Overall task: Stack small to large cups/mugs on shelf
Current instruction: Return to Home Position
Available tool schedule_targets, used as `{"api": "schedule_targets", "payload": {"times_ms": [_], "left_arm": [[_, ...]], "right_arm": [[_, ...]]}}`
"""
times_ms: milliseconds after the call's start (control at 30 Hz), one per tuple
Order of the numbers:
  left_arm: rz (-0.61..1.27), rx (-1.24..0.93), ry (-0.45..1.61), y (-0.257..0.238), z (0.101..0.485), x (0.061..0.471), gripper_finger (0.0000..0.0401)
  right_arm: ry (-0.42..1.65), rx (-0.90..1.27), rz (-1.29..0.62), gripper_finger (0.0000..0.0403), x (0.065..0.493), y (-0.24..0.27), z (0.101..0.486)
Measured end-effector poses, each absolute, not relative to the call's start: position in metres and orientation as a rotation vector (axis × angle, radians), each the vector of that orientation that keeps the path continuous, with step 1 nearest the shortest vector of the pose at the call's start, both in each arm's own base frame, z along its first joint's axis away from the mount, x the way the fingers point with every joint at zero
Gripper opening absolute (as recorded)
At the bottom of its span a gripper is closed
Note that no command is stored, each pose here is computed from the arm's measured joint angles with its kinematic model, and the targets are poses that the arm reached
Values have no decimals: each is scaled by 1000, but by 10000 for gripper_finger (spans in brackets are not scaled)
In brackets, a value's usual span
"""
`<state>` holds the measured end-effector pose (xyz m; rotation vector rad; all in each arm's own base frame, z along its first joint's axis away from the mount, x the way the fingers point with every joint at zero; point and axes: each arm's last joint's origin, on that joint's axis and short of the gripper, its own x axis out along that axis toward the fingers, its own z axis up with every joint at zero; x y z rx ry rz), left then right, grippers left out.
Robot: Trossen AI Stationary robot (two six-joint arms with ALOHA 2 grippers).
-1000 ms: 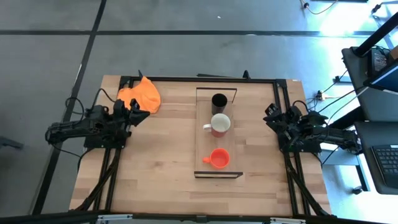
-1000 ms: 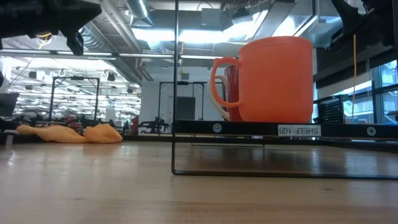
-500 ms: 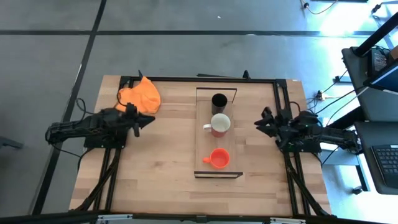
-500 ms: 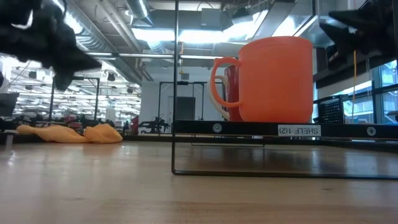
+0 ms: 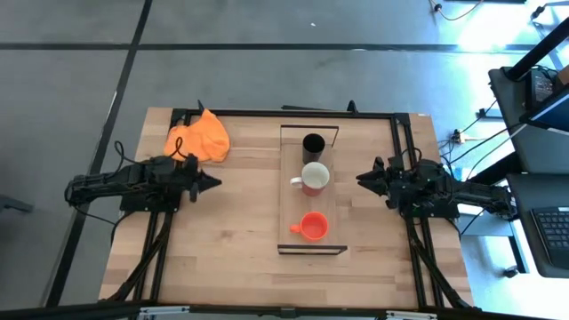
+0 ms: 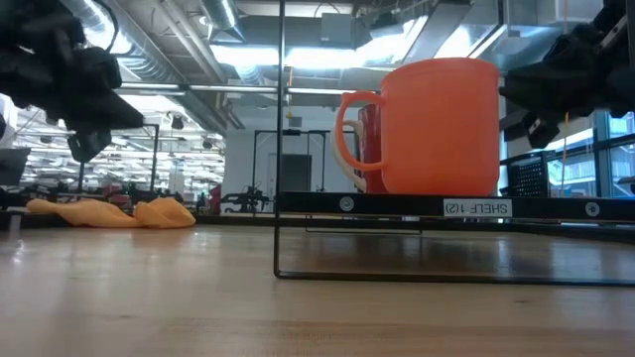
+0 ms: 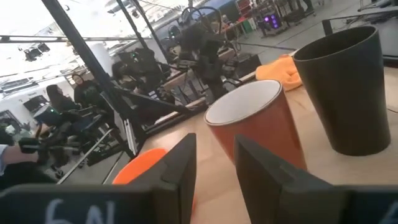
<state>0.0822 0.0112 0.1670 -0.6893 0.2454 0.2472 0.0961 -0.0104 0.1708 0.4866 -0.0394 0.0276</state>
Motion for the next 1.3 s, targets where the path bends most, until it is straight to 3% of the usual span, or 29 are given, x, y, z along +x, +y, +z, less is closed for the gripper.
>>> {"api": "schedule_targets", "payload": {"times_ms": [267, 600, 900, 1300], "left_arm": [[-80, -836, 329, 1, 171, 83, 25], [-69, -829, 299, 2, 173, 84, 25], [-89, -645, 286, 2, 173, 84, 25], [-90, -641, 285, 2, 173, 84, 25]], "right_arm": [[-39, 484, 27, 110, 96, -10, 171], [-39, 484, 26, 110, 96, -10, 171], [-40, 483, 26, 110, 96, -10, 171], [-40, 484, 26, 110, 96, -10, 171]]}}
